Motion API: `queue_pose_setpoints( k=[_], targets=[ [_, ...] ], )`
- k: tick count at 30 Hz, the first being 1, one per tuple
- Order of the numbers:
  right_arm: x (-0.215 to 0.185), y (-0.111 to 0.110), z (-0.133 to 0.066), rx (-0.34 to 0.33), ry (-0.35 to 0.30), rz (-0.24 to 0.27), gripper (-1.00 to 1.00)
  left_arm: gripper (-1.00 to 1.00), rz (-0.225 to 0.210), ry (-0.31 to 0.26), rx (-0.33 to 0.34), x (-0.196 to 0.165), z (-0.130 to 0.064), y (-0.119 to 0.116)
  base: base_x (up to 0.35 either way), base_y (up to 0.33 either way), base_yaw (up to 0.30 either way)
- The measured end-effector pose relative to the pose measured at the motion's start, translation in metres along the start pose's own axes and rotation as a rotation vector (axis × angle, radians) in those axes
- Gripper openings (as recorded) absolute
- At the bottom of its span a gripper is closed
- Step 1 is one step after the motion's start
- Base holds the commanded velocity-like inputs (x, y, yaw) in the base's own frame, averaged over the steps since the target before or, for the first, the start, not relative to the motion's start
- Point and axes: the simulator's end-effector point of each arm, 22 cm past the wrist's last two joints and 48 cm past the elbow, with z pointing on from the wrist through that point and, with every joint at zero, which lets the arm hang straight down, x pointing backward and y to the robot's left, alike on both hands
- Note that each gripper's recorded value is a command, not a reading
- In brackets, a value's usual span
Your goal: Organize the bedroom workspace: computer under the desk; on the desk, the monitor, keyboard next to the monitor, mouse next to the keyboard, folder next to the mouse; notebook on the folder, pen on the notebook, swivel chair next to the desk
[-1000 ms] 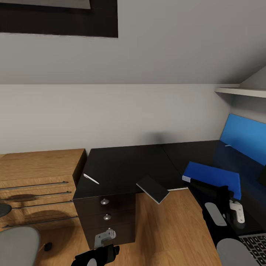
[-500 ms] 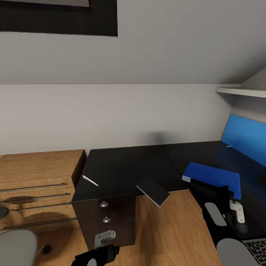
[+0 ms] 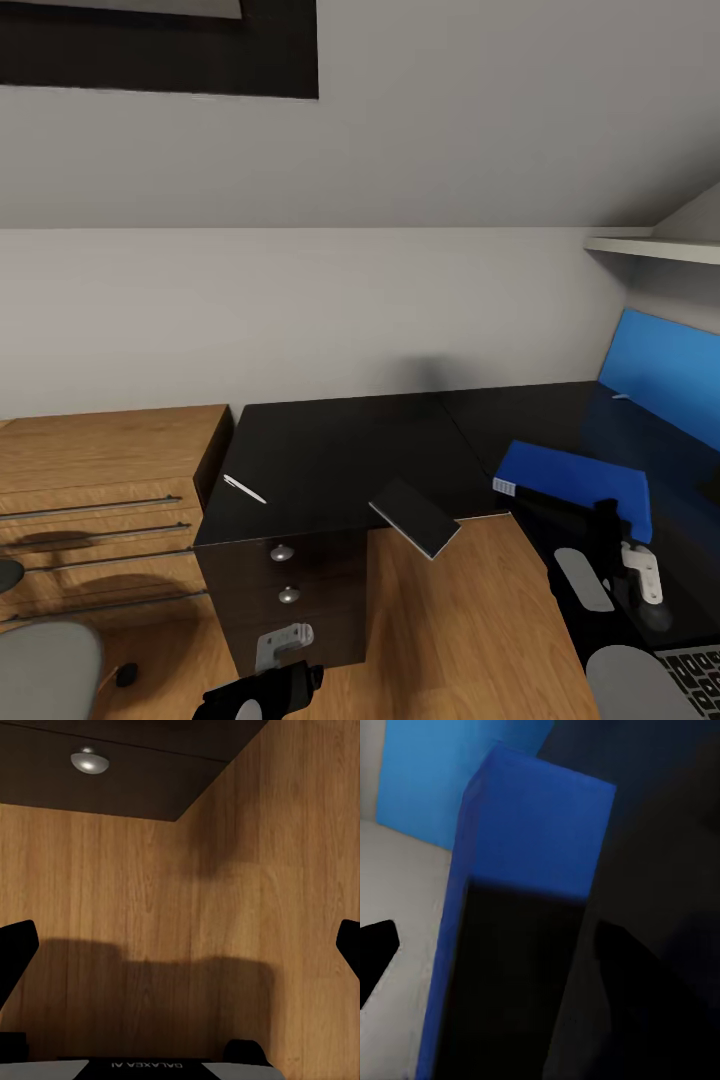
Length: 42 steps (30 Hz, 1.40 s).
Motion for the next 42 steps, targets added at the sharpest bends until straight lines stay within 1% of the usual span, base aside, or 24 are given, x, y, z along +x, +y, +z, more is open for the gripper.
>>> queue_pose_setpoints(
  k=[15, 24, 42],
  targets=[
    [0.0000, 0.0015, 0.0000, -0.004, 0.000, -0.001, 1.00, 1.00, 0.000, 0.000, 0.000, 0.0000, 0.0000, 0.0000, -0.002, 0.000, 0.000],
    [-0.0001, 0.0014, 0.0002, -0.005, 0.000, -0.002, 1.00, 1.00, 0.000, 0.002, 0.000, 0.0008, 0.0004, 0.0002, -0.135, -0.036, 0.000],
    [-0.0003, 0.0040, -0.0003, -0.014, -0.002, -0.002, 1.00, 1.00, 0.001, 0.003, 0.000, 0.0012, 0.0005, -0.0001, -0.008, -0.003, 0.000]
  ],
)
